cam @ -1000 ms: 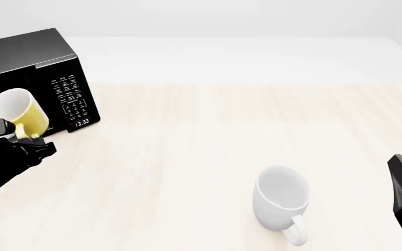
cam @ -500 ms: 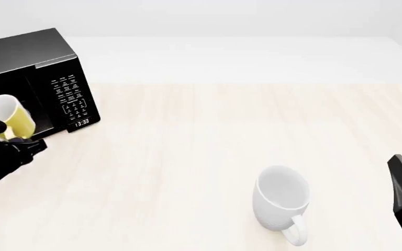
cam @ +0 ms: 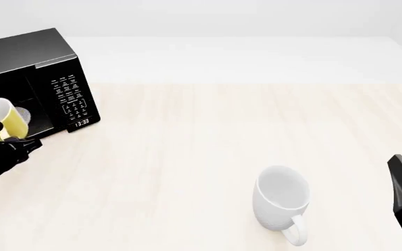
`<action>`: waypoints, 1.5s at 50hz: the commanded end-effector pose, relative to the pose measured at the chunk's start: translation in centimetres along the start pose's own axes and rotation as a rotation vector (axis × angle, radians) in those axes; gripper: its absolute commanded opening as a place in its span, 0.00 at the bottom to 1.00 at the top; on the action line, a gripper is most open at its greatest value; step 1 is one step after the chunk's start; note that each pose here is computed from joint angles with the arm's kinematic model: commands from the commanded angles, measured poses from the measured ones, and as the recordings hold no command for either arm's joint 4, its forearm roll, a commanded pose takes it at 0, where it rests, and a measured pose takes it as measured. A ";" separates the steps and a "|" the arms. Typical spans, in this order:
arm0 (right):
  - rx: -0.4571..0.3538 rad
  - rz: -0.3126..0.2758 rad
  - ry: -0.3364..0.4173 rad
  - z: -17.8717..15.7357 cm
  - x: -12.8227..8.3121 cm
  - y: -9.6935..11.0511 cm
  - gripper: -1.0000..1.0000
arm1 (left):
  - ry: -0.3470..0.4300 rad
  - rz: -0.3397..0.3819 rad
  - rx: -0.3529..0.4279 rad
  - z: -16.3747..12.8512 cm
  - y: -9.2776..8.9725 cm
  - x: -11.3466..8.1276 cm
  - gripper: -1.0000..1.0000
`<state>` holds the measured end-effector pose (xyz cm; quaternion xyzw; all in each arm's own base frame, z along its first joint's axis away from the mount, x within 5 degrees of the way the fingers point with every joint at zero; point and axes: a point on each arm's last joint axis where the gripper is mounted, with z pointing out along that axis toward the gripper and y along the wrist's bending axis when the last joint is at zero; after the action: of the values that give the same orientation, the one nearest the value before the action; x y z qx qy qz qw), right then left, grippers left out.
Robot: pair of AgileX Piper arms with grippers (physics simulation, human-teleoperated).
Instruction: Put the yellow and white mug in the microwave and close it.
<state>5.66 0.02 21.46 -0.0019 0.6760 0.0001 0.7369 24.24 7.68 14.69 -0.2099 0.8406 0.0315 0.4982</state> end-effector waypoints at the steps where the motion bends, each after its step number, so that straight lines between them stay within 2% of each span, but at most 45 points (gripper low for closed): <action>1: 0.000 0.000 0.000 0.0 0.0 0.0 1.00 | -0.003 -0.022 -0.020 1.1 0.6 -0.2 0.00; 15: 0.000 0.000 0.000 0.0 0.0 0.0 1.00 | -0.007 -0.030 -0.027 1.6 0.8 -0.5 0.00; 18: 0.000 0.000 0.000 0.0 0.0 0.0 1.00 | -0.025 -0.043 -0.037 2.1 1.1 -1.3 0.00; 37: 0.000 0.000 0.000 0.0 0.0 0.0 1.00 | -0.031 -0.065 -0.056 4.1 1.7 -2.3 0.00; 54: 0.000 0.000 0.000 0.0 0.0 0.0 1.00 | -0.065 -0.083 -0.086 5.0 2.8 -4.1 0.00; 75: 0.000 0.000 0.000 0.0 0.0 0.0 1.00 | -0.077 -0.090 -0.112 7.0 4.0 -5.1 0.00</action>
<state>5.66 0.02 21.46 -0.0019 0.6760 0.0001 0.7369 29.99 13.72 14.89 -0.2645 0.8142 0.0597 0.5134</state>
